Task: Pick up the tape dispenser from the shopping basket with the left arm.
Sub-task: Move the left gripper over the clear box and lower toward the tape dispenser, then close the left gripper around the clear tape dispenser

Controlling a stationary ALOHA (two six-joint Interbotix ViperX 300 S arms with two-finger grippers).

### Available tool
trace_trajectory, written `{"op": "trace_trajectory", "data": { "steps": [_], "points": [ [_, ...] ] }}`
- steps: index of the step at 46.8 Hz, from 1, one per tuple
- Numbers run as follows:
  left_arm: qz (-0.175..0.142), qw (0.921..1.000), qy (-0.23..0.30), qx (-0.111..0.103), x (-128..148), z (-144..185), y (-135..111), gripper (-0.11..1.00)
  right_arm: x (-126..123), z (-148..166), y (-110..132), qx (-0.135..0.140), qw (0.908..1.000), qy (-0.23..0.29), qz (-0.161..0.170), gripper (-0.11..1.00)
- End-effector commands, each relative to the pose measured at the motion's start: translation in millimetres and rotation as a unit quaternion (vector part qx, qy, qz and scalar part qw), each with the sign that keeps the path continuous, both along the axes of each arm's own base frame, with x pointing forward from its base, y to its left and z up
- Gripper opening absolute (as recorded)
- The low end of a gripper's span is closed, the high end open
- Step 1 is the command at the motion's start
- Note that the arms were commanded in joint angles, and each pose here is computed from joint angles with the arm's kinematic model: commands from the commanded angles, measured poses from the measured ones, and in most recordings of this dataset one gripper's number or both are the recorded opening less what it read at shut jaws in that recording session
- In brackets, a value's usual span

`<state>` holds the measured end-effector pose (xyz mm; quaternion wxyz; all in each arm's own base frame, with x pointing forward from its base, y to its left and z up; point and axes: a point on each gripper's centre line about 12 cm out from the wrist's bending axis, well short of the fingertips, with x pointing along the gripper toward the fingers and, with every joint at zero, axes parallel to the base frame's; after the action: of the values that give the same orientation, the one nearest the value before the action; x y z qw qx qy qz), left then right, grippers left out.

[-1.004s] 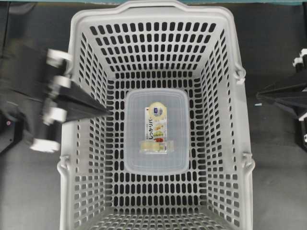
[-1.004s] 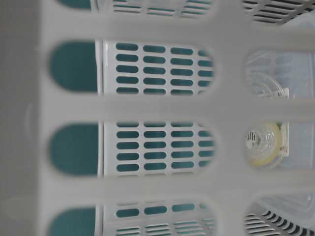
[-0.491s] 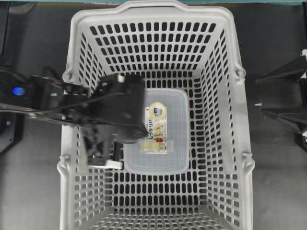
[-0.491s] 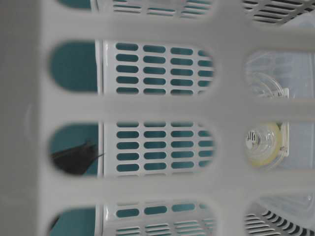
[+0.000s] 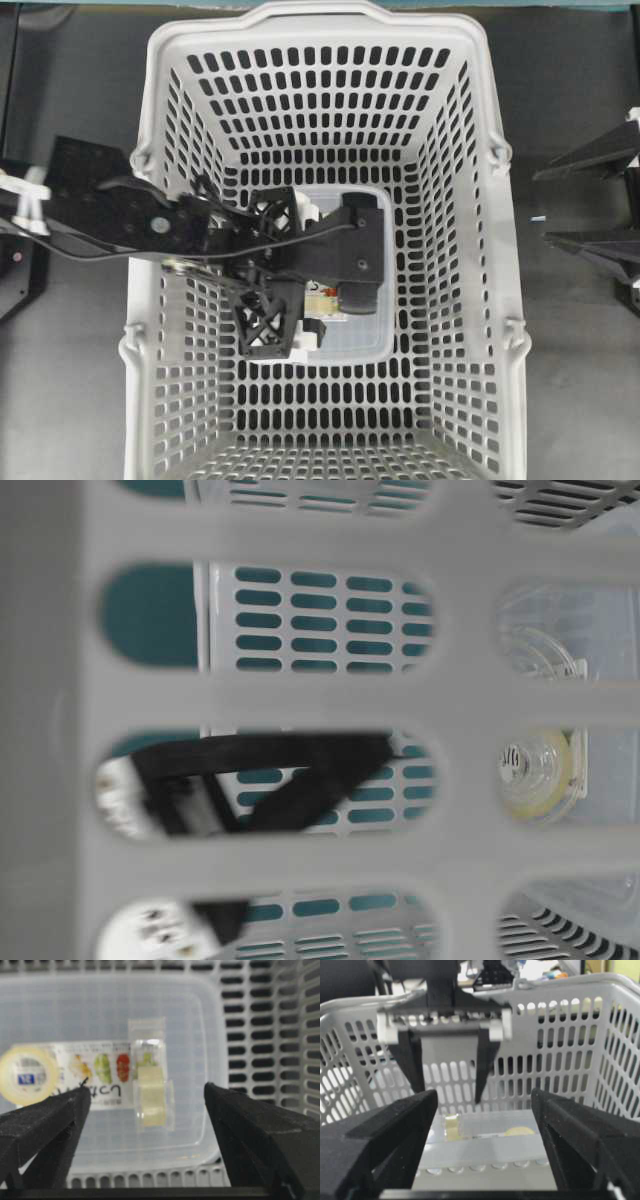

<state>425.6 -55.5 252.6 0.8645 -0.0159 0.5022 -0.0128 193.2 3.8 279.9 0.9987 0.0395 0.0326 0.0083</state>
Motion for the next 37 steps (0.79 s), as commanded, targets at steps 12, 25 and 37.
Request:
{"op": "trace_trajectory", "data": {
  "steps": [12, 25, 37],
  "points": [
    [0.011, 0.9992, 0.039, -0.001, 0.4, -38.1, -2.7, 0.89, 2.0, 7.3, 0.6, 0.002, 0.9999, -0.010, 0.001, 0.72],
    [0.006, 0.9998, 0.016, -0.003, 4.4, -31.6, -4.6, 0.50, 1.4, 4.5, 0.6, 0.002, 1.0000, -0.005, 0.001, 0.73],
    [0.007, 0.9998, -0.018, -0.005, 3.7, 31.6, -1.4, 0.28, 1.4, 4.5, 0.6, 0.002, 1.0000, -0.005, 0.001, 0.73]
  ]
}}
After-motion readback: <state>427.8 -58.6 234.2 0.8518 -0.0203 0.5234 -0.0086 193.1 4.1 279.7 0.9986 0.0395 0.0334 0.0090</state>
